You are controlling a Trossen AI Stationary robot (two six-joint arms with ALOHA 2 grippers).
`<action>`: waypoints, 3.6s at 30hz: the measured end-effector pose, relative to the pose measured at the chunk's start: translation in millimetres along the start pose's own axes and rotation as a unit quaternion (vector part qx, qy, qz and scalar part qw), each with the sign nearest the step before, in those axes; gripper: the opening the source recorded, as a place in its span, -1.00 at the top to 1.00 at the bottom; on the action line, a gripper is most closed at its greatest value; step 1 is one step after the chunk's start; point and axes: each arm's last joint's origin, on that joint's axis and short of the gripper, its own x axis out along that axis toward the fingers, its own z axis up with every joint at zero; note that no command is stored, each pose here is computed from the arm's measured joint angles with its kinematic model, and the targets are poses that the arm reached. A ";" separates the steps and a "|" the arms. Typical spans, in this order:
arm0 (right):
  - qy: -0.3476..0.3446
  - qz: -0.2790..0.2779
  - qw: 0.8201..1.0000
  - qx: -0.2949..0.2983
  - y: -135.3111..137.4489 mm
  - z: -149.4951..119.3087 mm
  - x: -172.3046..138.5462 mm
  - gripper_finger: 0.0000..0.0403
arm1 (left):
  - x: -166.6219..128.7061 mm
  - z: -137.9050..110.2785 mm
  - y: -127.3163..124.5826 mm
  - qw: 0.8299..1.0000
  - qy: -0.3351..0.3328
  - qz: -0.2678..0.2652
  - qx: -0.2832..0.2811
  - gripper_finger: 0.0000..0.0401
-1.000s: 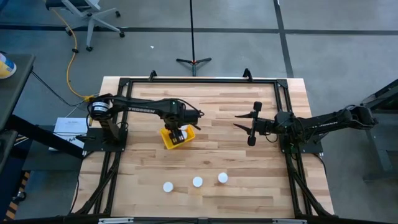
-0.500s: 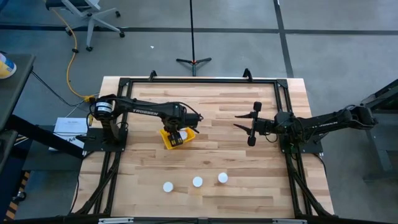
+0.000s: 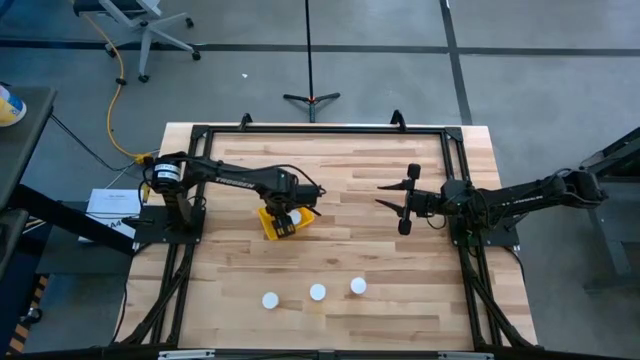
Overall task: Pick and place pill bottles into a basket
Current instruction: Put the orange pill bottle into the yellow basket
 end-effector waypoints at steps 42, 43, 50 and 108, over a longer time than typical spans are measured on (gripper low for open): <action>0.000 0.000 1.000 -0.002 0.0 -0.1 0.0 0.29 | 19.3 -18.2 5.6 0.998 0.060 0.033 -0.005 -0.01; 0.000 0.000 1.000 -0.002 0.0 -0.1 0.0 0.29 | 17.7 -17.5 5.4 0.998 0.059 0.033 -0.005 0.01; 0.000 0.000 1.000 -0.002 0.0 0.0 0.0 0.29 | -0.2 -15.4 5.6 0.996 0.075 0.039 -0.003 -0.06; -0.067 0.029 0.992 0.107 -8.9 4.1 5.4 0.29 | -11.2 -132.6 -32.2 0.822 -0.564 0.028 -0.070 -0.07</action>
